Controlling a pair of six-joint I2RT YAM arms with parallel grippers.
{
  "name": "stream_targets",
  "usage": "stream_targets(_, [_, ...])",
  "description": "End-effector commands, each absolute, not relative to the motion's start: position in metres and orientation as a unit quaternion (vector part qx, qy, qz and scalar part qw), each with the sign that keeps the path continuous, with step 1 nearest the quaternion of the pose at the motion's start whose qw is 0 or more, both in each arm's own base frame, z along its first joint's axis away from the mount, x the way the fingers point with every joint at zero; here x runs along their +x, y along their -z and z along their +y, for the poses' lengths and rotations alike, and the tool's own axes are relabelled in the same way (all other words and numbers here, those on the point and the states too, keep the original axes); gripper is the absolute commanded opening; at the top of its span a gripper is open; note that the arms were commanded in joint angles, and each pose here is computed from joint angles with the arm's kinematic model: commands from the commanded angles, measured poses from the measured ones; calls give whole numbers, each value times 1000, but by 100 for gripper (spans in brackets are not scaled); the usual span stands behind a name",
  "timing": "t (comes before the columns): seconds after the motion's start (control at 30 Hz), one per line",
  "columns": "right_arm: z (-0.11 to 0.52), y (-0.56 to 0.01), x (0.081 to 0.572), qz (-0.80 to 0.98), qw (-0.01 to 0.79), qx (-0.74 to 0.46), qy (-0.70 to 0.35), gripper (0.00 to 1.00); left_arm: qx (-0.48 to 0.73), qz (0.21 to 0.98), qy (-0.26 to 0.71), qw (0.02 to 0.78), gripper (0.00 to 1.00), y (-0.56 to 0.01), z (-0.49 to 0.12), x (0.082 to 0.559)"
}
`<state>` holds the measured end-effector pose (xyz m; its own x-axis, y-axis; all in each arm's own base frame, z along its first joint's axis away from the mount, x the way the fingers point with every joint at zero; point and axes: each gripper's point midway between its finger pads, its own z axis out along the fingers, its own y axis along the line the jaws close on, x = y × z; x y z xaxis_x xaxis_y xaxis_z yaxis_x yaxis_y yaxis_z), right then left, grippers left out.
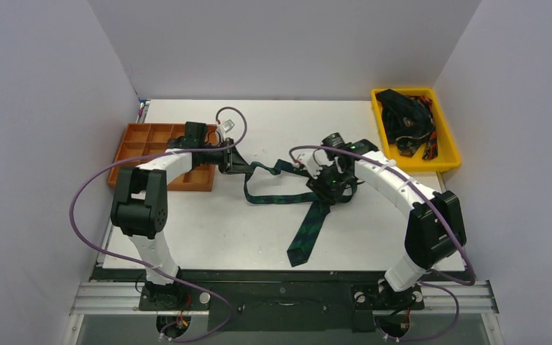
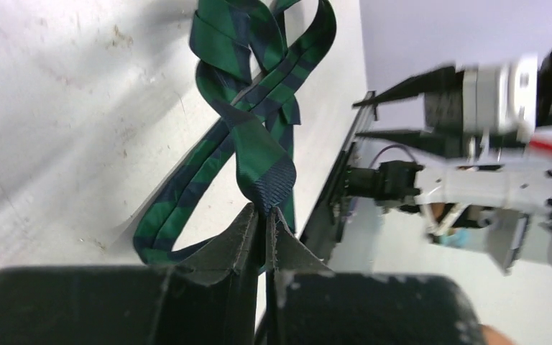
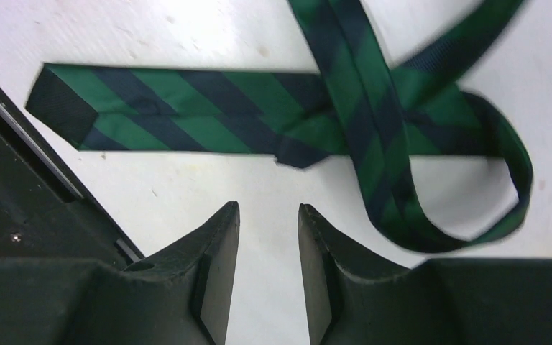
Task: Roll the ties
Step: Flatten out the tie at the center of the board.
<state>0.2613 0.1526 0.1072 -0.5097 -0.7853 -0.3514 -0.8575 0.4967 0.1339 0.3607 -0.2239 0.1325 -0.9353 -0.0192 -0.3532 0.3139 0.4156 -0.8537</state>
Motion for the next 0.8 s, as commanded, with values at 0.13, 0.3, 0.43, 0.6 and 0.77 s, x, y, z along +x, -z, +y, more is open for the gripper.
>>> stream_targets(0.13, [219, -68, 256, 772, 114, -614, -117, 32, -8, 782, 598, 173, 0, -169, -209, 378])
stream_targets(0.3, [179, -36, 240, 750, 28, -658, -57, 26, -31, 784, 594, 176, 0, -168, -196, 371])
stream_targets(0.43, [137, -24, 225, 711, -45, -701, -19, 23, -48, 787, 591, 170, 0, -162, -195, 361])
stream_targets(0.6, [101, -35, 223, 699, -78, -711, 2, 17, -77, 789, 587, 166, 0, -154, -193, 355])
stream_targets(0.77, [110, -87, 250, 812, 35, -574, -100, 23, -81, 790, 583, 172, 0, -151, -192, 360])
